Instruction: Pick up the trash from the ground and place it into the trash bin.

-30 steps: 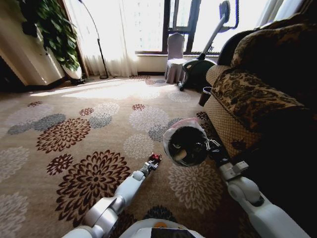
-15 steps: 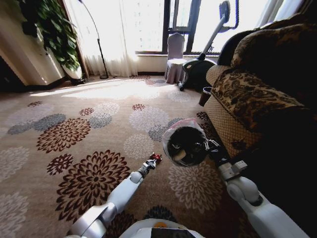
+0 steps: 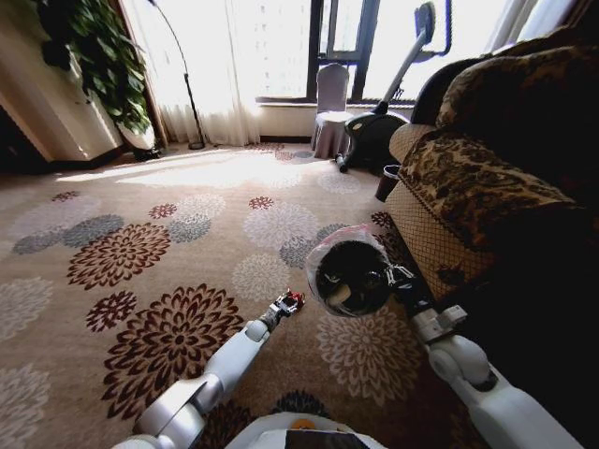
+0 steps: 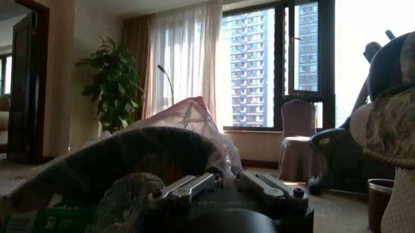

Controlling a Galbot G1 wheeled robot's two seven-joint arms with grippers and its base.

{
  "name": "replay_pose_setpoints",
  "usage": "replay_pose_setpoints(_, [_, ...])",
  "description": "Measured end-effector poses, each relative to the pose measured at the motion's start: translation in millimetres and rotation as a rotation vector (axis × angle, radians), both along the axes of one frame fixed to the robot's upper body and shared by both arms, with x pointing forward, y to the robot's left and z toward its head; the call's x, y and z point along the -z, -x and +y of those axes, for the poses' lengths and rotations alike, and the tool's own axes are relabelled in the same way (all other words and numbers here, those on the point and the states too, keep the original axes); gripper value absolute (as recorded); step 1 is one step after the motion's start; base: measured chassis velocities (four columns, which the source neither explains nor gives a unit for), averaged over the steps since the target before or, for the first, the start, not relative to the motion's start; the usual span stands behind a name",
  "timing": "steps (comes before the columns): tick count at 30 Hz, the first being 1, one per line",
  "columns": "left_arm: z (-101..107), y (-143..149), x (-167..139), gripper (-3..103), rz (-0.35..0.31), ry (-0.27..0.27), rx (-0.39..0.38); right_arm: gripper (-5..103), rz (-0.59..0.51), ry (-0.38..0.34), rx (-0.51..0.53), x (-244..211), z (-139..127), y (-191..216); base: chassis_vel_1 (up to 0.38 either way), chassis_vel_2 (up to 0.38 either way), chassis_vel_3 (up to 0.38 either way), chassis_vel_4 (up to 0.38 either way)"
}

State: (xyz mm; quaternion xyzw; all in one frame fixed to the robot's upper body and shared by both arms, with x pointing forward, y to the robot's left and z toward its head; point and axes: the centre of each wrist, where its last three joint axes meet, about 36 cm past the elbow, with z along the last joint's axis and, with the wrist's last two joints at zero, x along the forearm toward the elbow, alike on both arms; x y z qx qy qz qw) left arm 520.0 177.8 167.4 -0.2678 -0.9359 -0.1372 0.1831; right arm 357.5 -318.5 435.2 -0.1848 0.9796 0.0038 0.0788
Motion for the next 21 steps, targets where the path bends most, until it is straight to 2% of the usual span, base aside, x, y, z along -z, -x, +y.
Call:
replay_pose_setpoints(3, [0,-3,-2,83,0.007,0.022,0.002,0,-0.001,0.0,-0.004,0,2,-1,-0.345,0.029,0.314,-0.028])
replay_pose_setpoints(5, [0,-3,-2,83,0.014,0.027,0.003,0,-0.003,-0.001,-0.006,1,2,-2,-0.355,0.043,0.371,-0.034])
replay_pose_setpoints(6, [-1,-3,0,93,0.04,0.039,-0.007,0,-0.006,-0.003,-0.007,1,4,-2,-0.357,0.063,0.349,-0.067])
replay_pose_setpoints(7, [-2,-2,1,97,0.06,0.037,-0.024,0,-0.006,-0.003,-0.007,1,4,-3,-0.308,0.063,0.249,-0.067])
replay_pose_setpoints(9, [-3,-1,1,97,0.081,0.029,-0.044,0,-0.006,-0.003,-0.007,2,4,-2,-0.308,0.046,0.249,-0.067])
replay_pose_setpoints(11, [-5,8,0,88,0.175,0.01,-0.111,0,-0.004,0.0,-0.004,3,3,-3,-0.124,0.045,0.109,-0.058])
replay_pose_setpoints(12, [-3,12,-1,82,0.191,0.001,-0.122,0,-0.004,0.003,-0.002,3,2,-3,-0.065,0.018,0.01,-0.043])
replay_pose_setpoints(14, [0,17,-1,82,0.204,-0.007,-0.128,0,-0.004,0.005,-0.001,3,1,-3,-0.033,0.009,0.005,-0.021])
replay_pose_setpoints(15, [4,27,0,72,0.226,-0.032,-0.139,0,-0.002,0.008,0.002,4,0,-4,0.095,0.012,-0.048,0.023])
replay_pose_setpoints(16, [6,31,1,72,0.233,-0.044,-0.143,0,-0.001,0.009,0.003,4,-1,-5,0.095,-0.01,-0.083,0.023])
replay_pose_setpoints(17, [8,35,1,66,0.238,-0.052,-0.146,0,-0.001,0.008,0.004,4,-1,-5,0.076,-0.01,-0.083,0.029])
replay_pose_setpoints(18, [8,35,1,66,0.238,-0.052,-0.146,0,-0.001,0.008,0.004,4,-1,-5,0.076,-0.01,-0.083,0.029])
replay_pose_setpoints(19, [10,40,2,61,0.251,-0.066,-0.153,0,-0.001,0.005,0.001,5,1,-7,0.025,-0.029,-0.062,0.029])
replay_pose_setpoints(20, [12,43,2,67,0.255,-0.071,-0.156,0,-0.002,0.002,0.0,6,2,-8,0.0,0.0,0.0,0.0])
replay_pose_setpoints(21, [14,44,2,63,0.255,-0.072,-0.158,0,-0.003,0.0,-0.002,6,3,-9,0.0,0.0,0.0,0.0])
